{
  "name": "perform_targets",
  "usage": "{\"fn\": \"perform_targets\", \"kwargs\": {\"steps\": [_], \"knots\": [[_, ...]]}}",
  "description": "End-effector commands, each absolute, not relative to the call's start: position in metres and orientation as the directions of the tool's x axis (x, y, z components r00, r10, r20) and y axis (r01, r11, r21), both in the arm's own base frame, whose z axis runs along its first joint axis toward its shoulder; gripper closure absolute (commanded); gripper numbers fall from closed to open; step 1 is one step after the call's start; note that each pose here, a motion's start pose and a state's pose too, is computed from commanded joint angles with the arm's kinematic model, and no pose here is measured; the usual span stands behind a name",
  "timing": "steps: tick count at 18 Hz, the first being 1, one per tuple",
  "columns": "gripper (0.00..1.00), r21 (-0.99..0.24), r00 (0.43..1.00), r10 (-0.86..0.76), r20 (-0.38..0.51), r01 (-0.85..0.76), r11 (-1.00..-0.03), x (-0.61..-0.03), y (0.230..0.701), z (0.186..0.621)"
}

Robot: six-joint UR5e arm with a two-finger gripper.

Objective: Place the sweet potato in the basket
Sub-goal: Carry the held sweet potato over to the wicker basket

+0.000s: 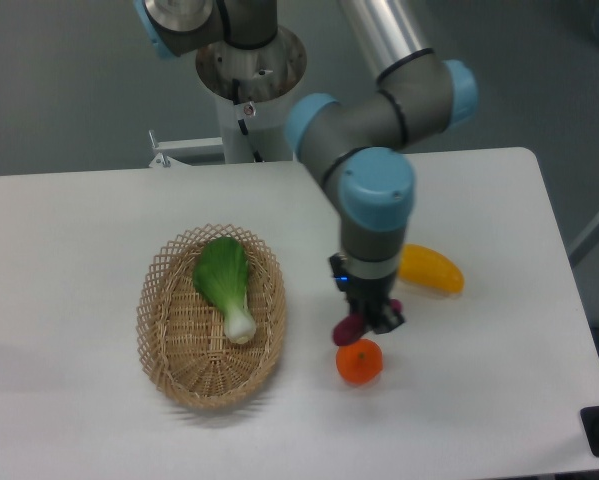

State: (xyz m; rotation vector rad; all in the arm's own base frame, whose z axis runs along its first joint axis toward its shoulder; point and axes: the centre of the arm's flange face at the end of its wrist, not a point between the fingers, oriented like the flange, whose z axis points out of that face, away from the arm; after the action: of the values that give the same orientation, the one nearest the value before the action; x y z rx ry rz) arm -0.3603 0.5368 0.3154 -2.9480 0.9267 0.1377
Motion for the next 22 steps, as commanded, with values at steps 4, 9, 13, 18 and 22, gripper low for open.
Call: {"fn": "perform_targets", "kwargs": {"steps": [4, 9, 13, 18, 22], "knots": [[0.80, -0.021, 0.801, -0.591, -0.091, -0.595, -0.803, -0.327, 0.558, 0.312], [0.80, -0.023, 0.790, -0.608, -0.076, -0.611, -0.791, -0.283, 0.584, 0.300], [0.80, -0.016, 0.762, -0.645, -0.053, -0.646, -0.763, -0.245, 0.595, 0.288], [0.79, 0.028, 0.739, -0.673, -0.028, -0.673, -0.739, -0.197, 0.607, 0.266], [0.72, 0.031, 0.764, -0.645, -0.013, -0.645, -0.764, -0.176, 0.616, 0.254]]}}
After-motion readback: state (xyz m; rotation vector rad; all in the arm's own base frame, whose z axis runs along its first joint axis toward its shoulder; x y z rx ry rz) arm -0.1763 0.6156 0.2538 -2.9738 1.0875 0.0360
